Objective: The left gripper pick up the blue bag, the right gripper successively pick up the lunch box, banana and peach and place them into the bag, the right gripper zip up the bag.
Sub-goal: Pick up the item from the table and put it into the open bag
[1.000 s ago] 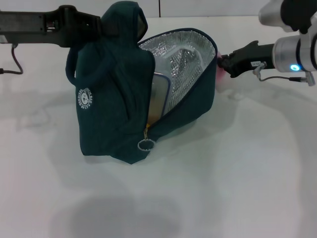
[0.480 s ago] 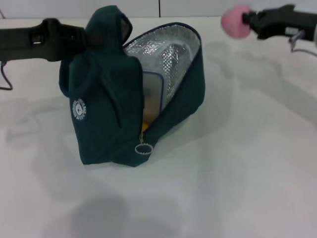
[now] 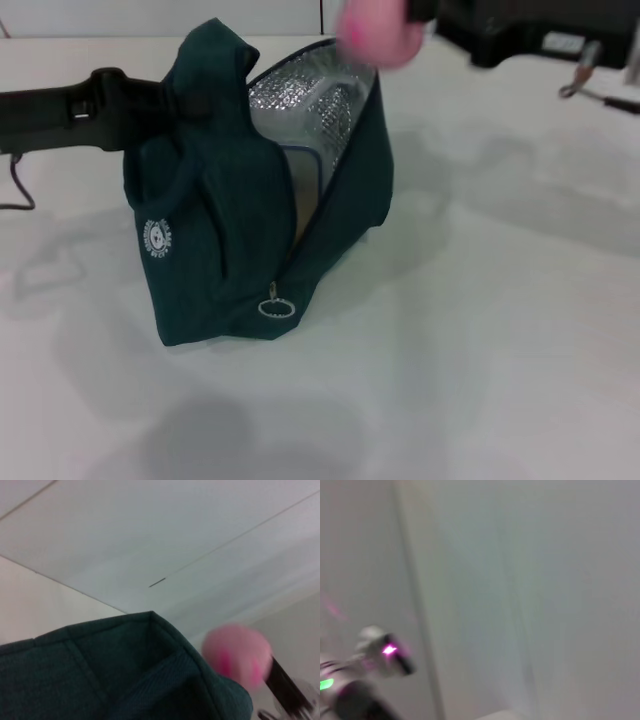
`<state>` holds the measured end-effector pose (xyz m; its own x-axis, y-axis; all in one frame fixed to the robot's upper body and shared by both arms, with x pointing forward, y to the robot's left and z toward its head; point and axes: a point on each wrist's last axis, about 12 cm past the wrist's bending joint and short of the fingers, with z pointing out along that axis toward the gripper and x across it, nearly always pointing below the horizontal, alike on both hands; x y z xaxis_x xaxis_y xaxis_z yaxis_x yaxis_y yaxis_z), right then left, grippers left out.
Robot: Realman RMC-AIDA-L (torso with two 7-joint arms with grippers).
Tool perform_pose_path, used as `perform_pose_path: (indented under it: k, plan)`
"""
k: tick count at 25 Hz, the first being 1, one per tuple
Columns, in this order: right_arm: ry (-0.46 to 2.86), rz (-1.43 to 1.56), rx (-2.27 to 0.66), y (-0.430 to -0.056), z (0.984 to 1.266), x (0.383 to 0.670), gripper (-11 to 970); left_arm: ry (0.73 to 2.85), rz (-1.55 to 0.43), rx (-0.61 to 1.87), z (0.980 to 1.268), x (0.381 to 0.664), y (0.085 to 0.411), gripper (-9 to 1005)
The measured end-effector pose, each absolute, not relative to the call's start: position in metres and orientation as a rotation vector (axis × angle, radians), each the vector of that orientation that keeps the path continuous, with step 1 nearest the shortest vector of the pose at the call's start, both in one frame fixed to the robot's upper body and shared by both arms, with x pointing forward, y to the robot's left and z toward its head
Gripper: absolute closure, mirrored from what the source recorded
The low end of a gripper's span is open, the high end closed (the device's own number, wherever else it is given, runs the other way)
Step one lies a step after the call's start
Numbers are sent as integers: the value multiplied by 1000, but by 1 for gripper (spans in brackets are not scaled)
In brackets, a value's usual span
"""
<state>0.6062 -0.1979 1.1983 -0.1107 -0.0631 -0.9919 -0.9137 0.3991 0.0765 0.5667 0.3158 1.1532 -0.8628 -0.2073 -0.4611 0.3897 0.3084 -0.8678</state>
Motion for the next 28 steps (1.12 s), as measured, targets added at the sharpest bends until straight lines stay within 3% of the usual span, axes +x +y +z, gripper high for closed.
perform_pose_path:
  k: [6,11,28]
  plan:
    - [1522,995,-1086,-159,1184,596,898,2090,-1580,128,1148,562,322,959]
    - [1559,961,-1107,-148,1175,599,890,2086,-1577,135,1147,561,322,959]
    - [1567,1056,-1200,-123,1185,600,861,2059,-1579,135,1150,564,321,959]
